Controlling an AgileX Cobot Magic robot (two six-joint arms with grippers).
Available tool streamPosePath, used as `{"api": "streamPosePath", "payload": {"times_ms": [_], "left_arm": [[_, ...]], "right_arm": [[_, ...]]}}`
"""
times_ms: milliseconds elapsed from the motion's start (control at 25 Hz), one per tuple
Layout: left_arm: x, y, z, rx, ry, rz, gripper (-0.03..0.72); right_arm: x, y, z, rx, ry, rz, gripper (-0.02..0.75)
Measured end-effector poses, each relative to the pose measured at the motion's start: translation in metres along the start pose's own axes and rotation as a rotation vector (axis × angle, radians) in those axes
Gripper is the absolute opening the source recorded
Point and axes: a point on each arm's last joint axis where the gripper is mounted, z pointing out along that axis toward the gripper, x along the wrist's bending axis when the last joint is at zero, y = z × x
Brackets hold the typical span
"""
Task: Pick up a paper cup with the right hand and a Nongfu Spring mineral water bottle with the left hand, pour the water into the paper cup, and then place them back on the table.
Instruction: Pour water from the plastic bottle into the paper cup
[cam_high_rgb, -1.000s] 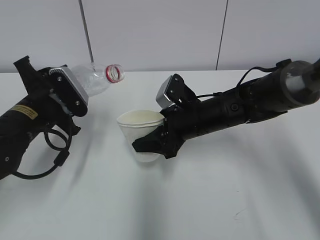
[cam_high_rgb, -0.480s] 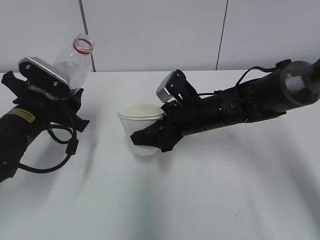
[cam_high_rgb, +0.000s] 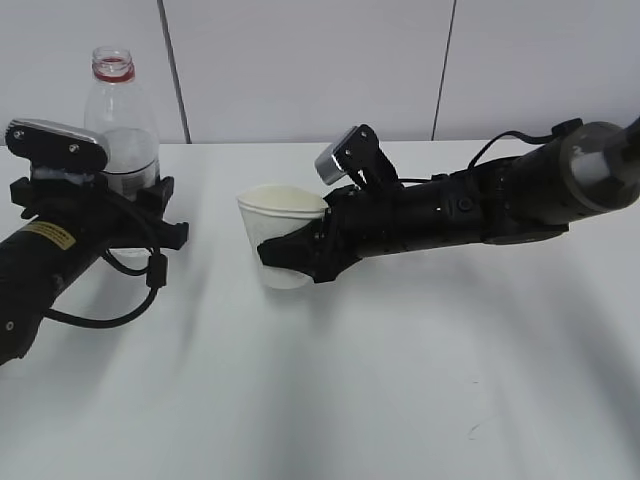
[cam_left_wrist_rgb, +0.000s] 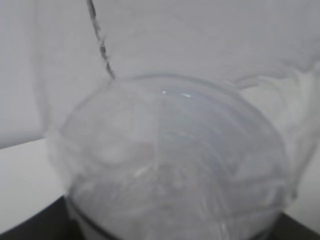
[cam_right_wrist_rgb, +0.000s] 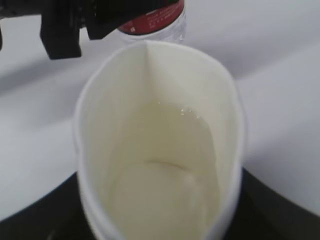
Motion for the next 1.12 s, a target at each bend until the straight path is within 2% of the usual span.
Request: {"api": "streamPosePath", "payload": {"times_ms": [200, 320, 680, 920, 1120], "left_arm": [[-0.002, -0.001, 0.000, 0.011, -0.024, -0.102, 0.411], [-0.002, -0.001, 0.000, 0.011, -0.027, -0.121, 0.411], [-0.003, 0.002, 0.000, -0.017, -0.029, -0.126, 0.411], [-0.003, 0.005, 0.000, -0.049, -0.041, -0.118, 0.411], [-0.005, 0.005, 0.000, -0.053, -0.056, -0.109, 0.411]], "right_arm": [[-0.002, 0.002, 0.000, -0.028, -0.026, 0.015, 0.443], [-0.005, 0.005, 0.000, -0.063, -0.056, 0.058, 0.443], [-0.014, 0.013, -0.001, -0.148, -0.155, 0.044, 0.443], [-0.027, 0.013, -0.005, -0.159, -0.290, 0.070, 0.443], [-0.048, 0.008, -0.020, -0.169, -0.403, 0.125, 0.443]]}}
